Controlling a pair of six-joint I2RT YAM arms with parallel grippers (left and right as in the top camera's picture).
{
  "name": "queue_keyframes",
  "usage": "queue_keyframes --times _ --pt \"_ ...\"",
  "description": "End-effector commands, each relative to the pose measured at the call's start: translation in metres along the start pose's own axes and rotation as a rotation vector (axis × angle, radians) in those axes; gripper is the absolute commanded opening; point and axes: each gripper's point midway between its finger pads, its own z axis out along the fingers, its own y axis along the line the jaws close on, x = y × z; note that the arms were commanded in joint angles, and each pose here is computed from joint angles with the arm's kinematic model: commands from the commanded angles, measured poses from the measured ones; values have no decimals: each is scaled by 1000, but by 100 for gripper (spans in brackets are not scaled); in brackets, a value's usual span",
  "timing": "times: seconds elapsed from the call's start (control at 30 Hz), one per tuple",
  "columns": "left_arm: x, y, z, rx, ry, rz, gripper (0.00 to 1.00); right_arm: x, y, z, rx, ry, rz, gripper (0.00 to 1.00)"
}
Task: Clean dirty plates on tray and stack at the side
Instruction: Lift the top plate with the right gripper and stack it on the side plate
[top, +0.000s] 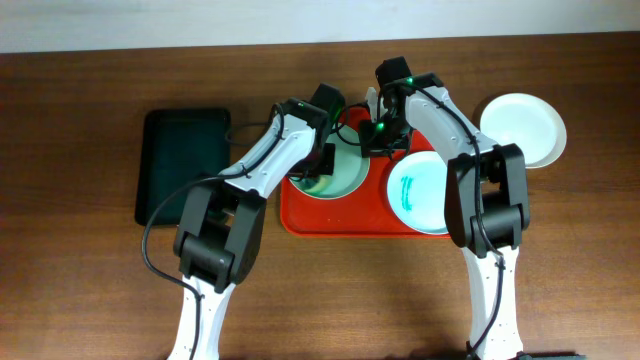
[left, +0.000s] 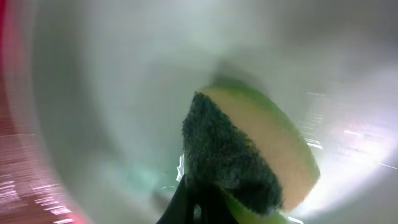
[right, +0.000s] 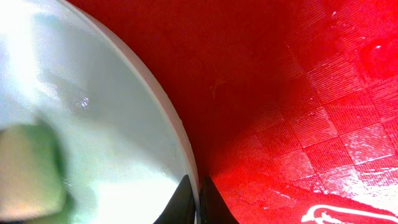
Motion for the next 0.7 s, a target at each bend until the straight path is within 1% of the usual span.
queue_keyframes --times 0.0,0.13,0.2,0.23,0.3,0.37,0.43,0.47,0.5,0.57,0.63,0.67 --pt "-14 60 2 -310 -56 2 0 9 -18 11 78 29 16 4" --pt "-51 57 -35 -276 -164 -39 0 14 -18 9 81 48 22 4" --pt "-62 60 -54 -256 -189 -65 0 10 -16 3 79 31 15 4" --pt "-64 65 -67 -248 -193 -135 0 5 -12 -7 79 10 -9 4" --pt "-65 74 -78 -209 -172 -172 0 -5 -7 -33 103 -25 -46 4" --pt "-67 103 -78 -224 -155 -226 0 -16 -16 -76 247 -83 -62 4" --pt "-65 144 -72 -188 -103 -322 0 -24 -20 -126 450 -155 -92 4" --pt "-63 173 -70 -191 -87 -382 0 -25 -16 -153 584 -189 -124 4" --pt "-61 188 -69 -199 -74 -411 0 -24 -14 -166 666 -204 -143 4" --pt "-53 215 -67 -205 -45 -466 0 -23 -3 -197 930 -251 -215 4" --pt "-47 243 -66 -209 -27 -525 0 -21 22 -215 1129 -306 -301 4" --pt "-46 249 -66 -211 -26 -537 0 -20 36 -226 1227 -339 -339 4"
